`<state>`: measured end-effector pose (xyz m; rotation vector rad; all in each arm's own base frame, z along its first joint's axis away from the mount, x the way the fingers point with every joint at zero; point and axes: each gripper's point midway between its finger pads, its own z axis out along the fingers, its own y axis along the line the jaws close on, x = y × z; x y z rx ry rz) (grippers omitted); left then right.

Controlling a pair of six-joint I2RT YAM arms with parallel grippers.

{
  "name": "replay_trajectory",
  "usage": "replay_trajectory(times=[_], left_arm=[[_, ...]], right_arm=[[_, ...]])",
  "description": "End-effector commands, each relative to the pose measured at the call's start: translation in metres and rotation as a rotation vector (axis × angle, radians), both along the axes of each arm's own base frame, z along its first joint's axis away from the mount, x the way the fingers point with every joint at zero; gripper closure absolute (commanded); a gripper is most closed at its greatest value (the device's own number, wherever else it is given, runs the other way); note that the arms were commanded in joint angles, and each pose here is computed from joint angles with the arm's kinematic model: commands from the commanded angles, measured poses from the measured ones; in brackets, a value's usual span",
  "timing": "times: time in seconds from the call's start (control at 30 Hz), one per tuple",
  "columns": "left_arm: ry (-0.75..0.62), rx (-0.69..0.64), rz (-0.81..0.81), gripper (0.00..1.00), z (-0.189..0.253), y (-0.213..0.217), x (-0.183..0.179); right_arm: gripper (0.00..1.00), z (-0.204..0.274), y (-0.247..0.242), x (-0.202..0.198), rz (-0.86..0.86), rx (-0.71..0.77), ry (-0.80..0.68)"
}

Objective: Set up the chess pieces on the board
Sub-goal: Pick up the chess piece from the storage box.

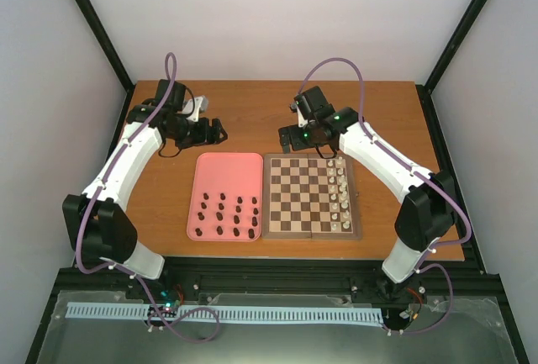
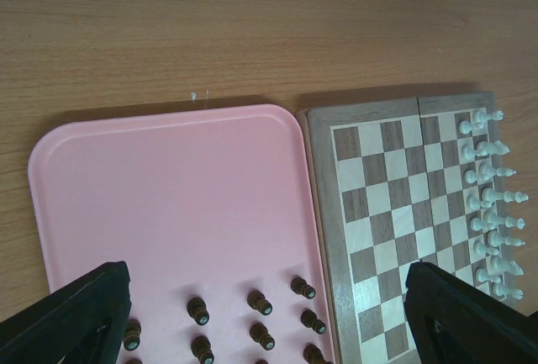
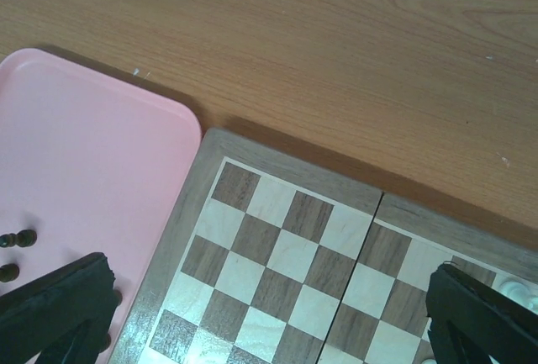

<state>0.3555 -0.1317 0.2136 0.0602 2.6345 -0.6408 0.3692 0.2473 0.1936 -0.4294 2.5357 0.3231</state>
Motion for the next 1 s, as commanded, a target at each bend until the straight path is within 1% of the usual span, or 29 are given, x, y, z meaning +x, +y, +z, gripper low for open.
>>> replay_trajectory(times=[0.0,0.23,0.4,0.57,0.67,0.8,0.87,0.9,0.97], left_arm=[[-0.039,-0.003,-0.019,0.0,0.014,-0.001,-0.003],[-0.035,0.011,-0.012,0.0,0.011,0.001,-0.004],[-0.032,0.003,-0.016,0.0,0.01,0.0,-0.005],[-0.017,0.01,-0.011,0.0,0.006,0.002,-0.009],[-0.016,0.026,-0.006,0.0,0.004,0.005,-0.01],[-0.008,0.046,0.0,0.0,-0.001,0.009,-0.013],[-0.003,0.064,0.011,0.0,-0.004,0.013,-0.016],[0.002,0.075,0.019,0.0,-0.006,0.015,-0.019],[0.012,0.092,0.033,0.0,-0.01,0.02,-0.025]], right_arm=[[0.0,0.018,0.002,0.002,0.011,0.009,-0.054],[0.0,0.022,0.005,0.0,0.042,0.023,-0.073],[0.0,0.017,0.006,-0.003,0.068,0.019,-0.064],[0.01,0.012,0.026,-0.009,0.124,0.078,-0.028],[0.04,-0.001,0.045,-0.019,0.18,0.03,0.001],[0.13,-0.028,0.073,-0.044,0.275,-0.059,0.089],[0.2,-0.036,0.088,-0.055,0.31,-0.056,0.116],[0.22,-0.038,0.095,-0.06,0.322,-0.044,0.126],[0.31,-0.041,0.105,-0.068,0.342,-0.033,0.144]])
